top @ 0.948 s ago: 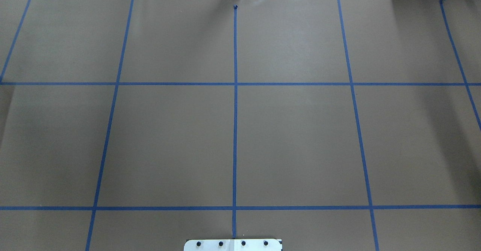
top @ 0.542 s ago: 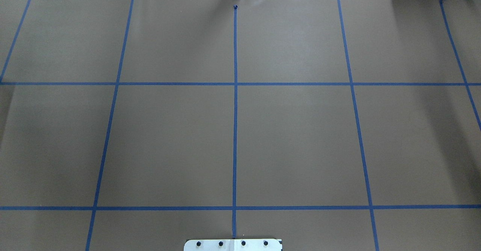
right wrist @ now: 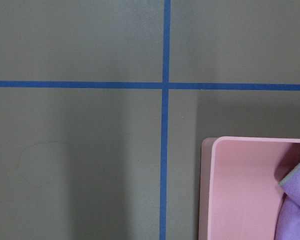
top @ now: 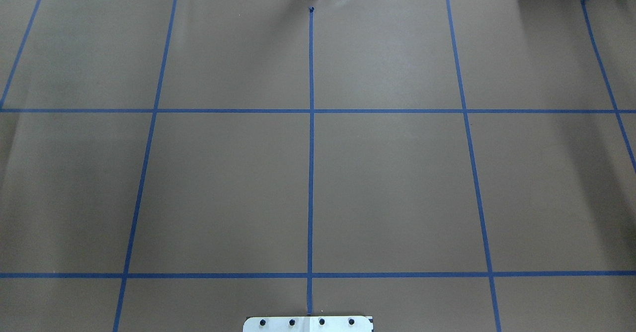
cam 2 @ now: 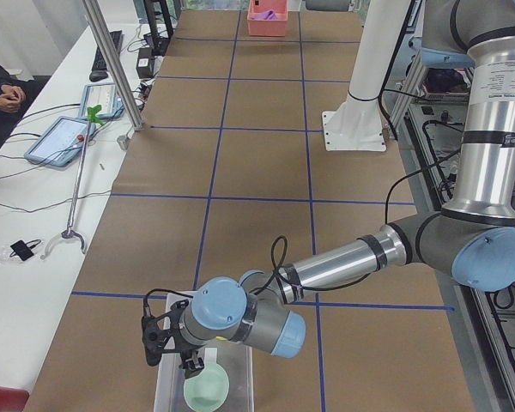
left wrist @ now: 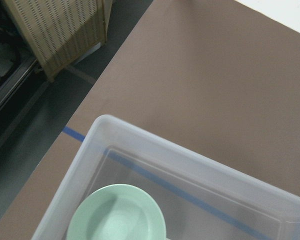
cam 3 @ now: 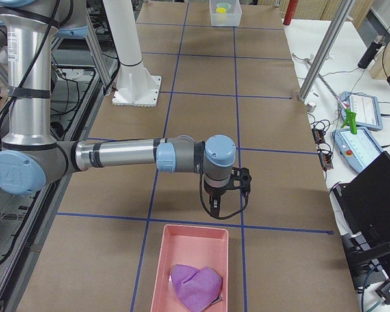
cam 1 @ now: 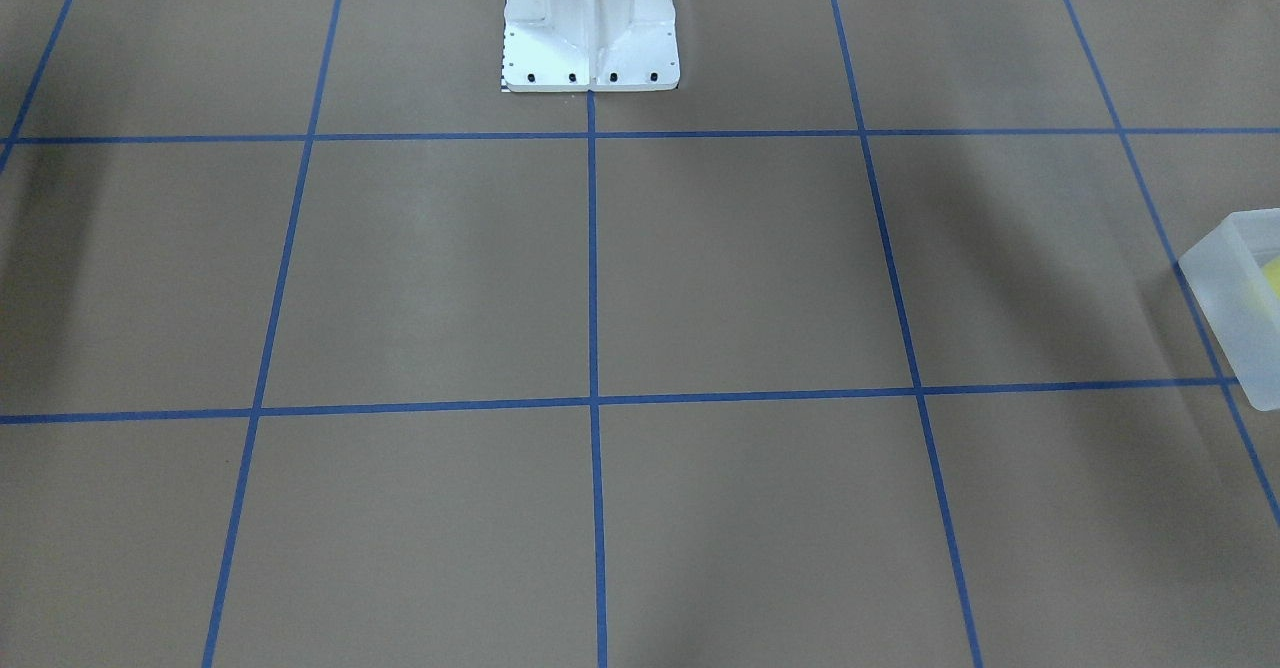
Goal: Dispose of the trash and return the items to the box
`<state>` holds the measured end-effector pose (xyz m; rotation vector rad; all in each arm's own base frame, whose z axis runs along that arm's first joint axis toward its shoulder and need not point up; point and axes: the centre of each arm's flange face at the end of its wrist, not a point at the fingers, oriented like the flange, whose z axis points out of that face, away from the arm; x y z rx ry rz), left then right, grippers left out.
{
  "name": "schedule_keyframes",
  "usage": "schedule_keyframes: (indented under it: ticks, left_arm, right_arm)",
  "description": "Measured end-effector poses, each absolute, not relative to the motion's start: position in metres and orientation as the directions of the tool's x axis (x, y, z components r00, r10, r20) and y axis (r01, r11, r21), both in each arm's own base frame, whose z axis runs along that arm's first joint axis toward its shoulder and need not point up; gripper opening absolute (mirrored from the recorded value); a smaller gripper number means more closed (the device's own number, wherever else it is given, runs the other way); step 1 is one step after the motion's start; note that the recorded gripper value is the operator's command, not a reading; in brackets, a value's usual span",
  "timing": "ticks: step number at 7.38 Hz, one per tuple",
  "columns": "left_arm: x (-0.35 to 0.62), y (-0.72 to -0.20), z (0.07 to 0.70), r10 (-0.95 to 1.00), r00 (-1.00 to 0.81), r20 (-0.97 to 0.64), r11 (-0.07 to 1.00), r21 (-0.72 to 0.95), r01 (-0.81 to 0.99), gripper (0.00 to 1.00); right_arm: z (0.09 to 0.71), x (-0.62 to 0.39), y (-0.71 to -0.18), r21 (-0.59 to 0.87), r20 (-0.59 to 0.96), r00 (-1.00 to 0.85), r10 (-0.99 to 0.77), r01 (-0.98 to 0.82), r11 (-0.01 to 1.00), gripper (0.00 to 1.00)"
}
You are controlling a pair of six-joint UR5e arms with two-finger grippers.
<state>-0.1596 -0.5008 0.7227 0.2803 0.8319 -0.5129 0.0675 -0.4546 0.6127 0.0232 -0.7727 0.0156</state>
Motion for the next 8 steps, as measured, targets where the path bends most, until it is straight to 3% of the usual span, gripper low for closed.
schedule_keyframes:
  ticks: [5,8]
  left_arm:
    - [-0.057,-0.530,0.680,-0.117,0.605,-0.787,0.925,0.135,0.354,0.99]
    - [0.011,-0.539,0.603,-0.022,0.634,-0.773,0.970,0.138,0.201,0.98]
  right_arm:
    - [0.630,0.087,-0.438,-0.023,0.701,0.710,0.064,-0.067,0.998,1.00]
    - [0.636,0.086,-0.435,-0.037,0.703,0.707,0.075,-0.069,0.997,1.00]
